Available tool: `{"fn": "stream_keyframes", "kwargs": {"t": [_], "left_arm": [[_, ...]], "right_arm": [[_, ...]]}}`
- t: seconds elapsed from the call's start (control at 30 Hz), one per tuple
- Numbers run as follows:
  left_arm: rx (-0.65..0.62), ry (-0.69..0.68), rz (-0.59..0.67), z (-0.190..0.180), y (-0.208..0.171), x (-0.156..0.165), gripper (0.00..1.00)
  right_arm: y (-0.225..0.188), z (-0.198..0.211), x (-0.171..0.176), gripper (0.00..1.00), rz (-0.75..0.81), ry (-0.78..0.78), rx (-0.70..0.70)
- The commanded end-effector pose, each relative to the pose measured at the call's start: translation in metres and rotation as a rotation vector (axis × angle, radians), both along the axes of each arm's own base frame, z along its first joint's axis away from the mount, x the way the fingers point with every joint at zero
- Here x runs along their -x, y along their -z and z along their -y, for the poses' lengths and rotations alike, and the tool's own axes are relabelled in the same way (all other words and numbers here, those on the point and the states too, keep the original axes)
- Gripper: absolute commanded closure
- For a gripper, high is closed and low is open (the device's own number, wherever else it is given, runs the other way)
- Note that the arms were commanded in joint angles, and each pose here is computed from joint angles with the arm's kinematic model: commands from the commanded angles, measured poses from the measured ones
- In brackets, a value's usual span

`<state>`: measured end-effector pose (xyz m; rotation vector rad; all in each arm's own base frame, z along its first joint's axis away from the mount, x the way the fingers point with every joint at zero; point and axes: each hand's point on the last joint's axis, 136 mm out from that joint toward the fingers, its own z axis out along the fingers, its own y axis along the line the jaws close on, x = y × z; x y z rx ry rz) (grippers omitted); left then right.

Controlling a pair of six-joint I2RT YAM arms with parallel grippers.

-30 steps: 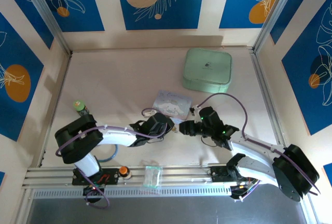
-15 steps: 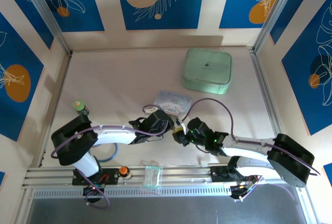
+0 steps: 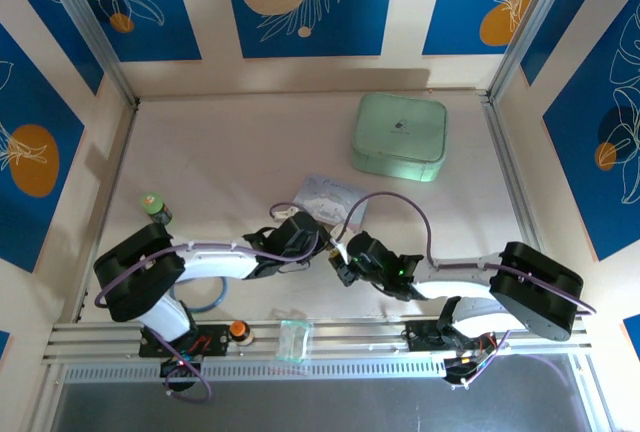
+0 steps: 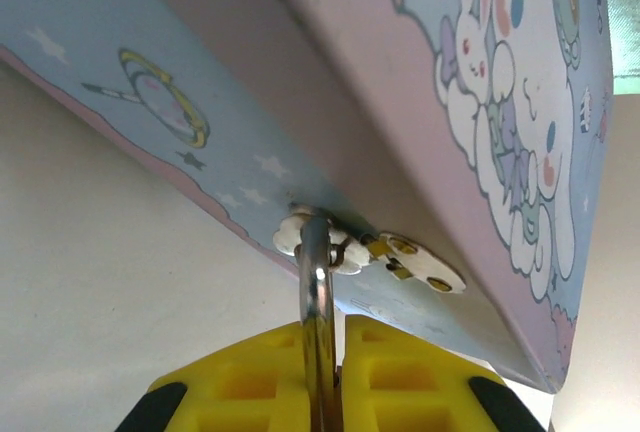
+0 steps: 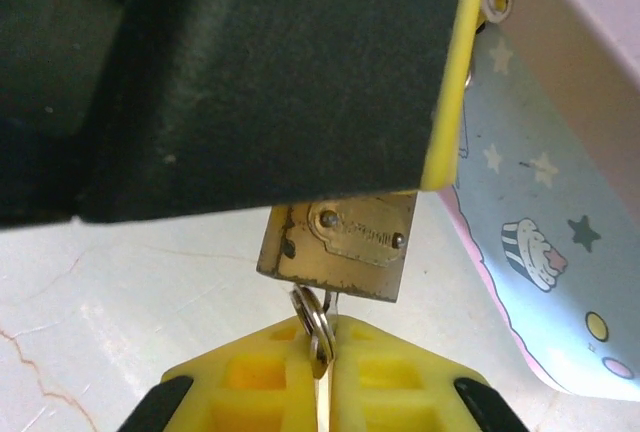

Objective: Unlock the padlock with the key

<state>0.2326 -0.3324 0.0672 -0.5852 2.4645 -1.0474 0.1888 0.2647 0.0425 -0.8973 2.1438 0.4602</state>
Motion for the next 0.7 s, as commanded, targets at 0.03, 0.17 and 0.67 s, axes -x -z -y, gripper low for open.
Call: {"fn": "stream_keyframes", "kwargs": {"t": [0.03,0.17,0.67], "left_arm": [[0.145,0.054,-0.001,0.022,-0.022,0.009,1.00],[0.159,0.063,-0.006,0.022,-0.018,0.011,1.00],[0.023,0.091,-0.029,0.005,0.020,0.020,0.76]], "right_arm": [[-0.024,-0.020,-0.010,0.94,0.063,-0.029,-0.067],[-0.022,-0.030,0.001,0.98,-0.025,-0.115,-0.104],[-0.022,-0.030,0.023,1.00,-0.439,-0.167,-0.392]]}}
